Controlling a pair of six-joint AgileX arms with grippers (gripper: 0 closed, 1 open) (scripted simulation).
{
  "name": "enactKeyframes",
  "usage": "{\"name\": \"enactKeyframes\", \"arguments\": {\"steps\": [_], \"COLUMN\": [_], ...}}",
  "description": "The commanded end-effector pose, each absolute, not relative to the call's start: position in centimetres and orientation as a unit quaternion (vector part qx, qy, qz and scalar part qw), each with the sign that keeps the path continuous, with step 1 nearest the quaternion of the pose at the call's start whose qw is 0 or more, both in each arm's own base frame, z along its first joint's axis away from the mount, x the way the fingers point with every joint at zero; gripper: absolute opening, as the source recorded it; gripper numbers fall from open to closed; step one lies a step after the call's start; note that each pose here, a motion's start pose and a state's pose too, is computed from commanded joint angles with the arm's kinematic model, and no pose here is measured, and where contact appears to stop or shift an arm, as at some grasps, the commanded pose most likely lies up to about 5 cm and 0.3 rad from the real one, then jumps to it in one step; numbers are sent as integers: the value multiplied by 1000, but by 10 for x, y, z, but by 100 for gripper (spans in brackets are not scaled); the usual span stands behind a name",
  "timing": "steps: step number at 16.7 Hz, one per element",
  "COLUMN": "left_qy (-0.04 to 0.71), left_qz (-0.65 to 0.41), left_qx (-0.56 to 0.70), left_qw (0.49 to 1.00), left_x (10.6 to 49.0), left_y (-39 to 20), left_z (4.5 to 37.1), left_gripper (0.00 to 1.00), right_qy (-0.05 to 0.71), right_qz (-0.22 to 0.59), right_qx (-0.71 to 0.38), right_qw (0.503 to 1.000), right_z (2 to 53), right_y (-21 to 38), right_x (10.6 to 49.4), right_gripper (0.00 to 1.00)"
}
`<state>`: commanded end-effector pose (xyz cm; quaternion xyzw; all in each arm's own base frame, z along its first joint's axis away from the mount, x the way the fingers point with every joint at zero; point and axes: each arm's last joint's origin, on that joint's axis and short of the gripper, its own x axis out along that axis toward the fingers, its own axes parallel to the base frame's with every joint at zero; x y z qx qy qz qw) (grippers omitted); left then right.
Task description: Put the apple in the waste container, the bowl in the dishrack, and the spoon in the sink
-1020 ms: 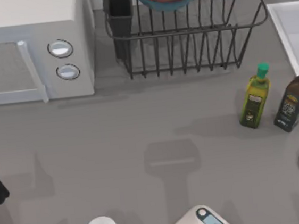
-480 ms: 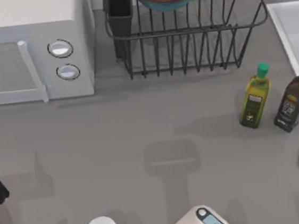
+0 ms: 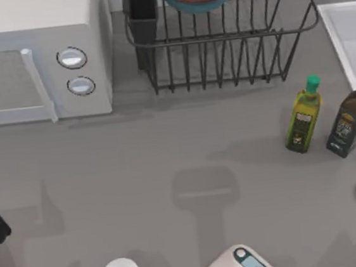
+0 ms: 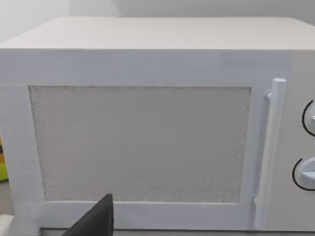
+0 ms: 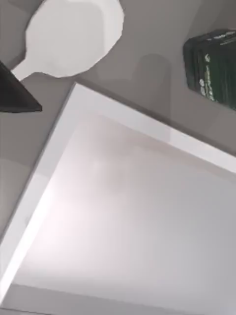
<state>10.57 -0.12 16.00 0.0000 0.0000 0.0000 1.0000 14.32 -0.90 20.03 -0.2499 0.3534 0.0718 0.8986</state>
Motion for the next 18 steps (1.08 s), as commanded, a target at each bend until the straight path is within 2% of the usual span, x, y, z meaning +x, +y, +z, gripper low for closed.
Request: {"name": "enactKeyframes", "arguments": {"steps": [5, 9, 12, 18], "left_qy": [0, 0, 0, 0], "left_qz": [0, 0, 0, 0], "left_qx": [0, 0, 0, 0], "left_qw": [1000, 1000, 1000, 1000], "left_x": [106, 106, 106, 106], "left_y": [-1, -1, -1, -1], "left_z": [160, 160, 160, 160], "left_gripper": [100, 100, 100, 100], "right_qy": [536, 601, 614, 614], "right_qz": [215, 315, 349, 352], "right_qx": [-333, -350, -353, -354], "right_qw": [745, 645, 613, 612], "right_z": [200, 194, 193, 192], "right_y": [-18, -25, -28, -27], "right_x": [189, 218, 226, 226], "right_gripper": [100, 100, 100, 100]}}
